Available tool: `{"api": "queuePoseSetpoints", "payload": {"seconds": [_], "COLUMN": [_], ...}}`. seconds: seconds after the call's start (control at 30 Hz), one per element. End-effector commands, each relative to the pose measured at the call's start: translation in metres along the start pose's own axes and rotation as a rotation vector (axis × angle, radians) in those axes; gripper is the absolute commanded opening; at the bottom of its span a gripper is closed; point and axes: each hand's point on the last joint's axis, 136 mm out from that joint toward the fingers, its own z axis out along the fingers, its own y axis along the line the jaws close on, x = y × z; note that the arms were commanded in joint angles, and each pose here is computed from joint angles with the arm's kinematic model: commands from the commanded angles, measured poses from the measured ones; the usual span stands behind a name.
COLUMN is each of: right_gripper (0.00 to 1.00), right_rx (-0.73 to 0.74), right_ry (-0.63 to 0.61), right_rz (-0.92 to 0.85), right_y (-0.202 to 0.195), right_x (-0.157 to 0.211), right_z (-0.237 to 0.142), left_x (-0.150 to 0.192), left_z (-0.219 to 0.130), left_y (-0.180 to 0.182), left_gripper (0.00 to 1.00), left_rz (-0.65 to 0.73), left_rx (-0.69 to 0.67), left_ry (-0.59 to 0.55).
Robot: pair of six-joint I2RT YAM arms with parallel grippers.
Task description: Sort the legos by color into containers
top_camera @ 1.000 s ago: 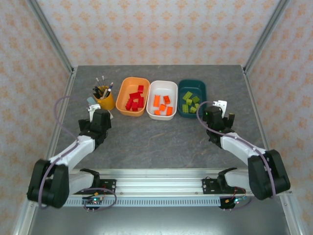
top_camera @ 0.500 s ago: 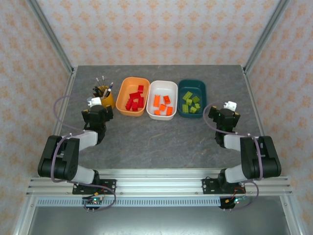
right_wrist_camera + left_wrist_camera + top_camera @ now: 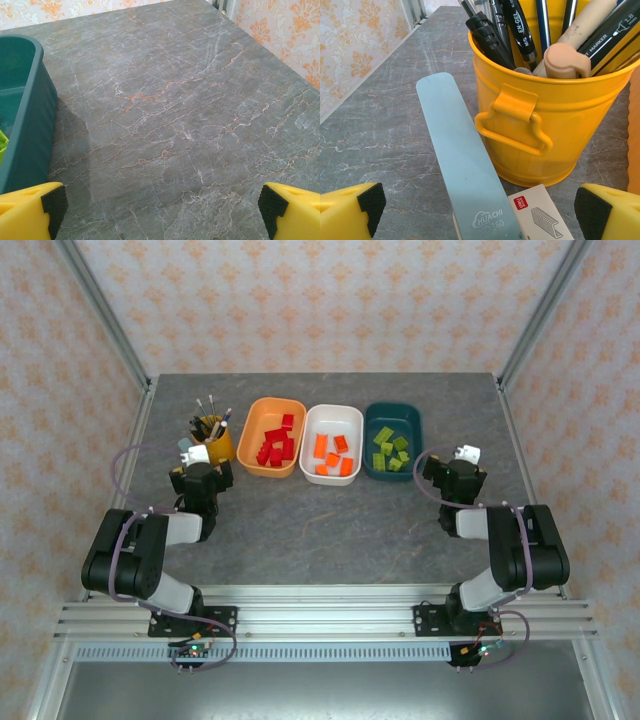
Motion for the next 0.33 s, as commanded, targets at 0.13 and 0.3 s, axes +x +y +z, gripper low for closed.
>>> {"api": "queuePoseSetpoints", "payload": {"seconds": [0.13, 0.3], "right_gripper": [0.99, 0.99], "right_rx": [-0.038, -0.044], "right_ry": [-0.015, -0.019], "right_rz": [-0.003, -0.002], "right_y": [0.0108, 0.011], "right_x": [-0.0073, -0.0069], "right_z": [0.0017, -0.0001], "left_x": [-0.0135, -0.0138], "left_z": [-0.0006, -0.0006], "left_y": [-0.004, -0.0043], "left_gripper": [1.0, 1.0], "left_rz": [0.006, 0.006], "left_rx": [-0.003, -0.003], "left_ry": [-0.047, -0.047]}}
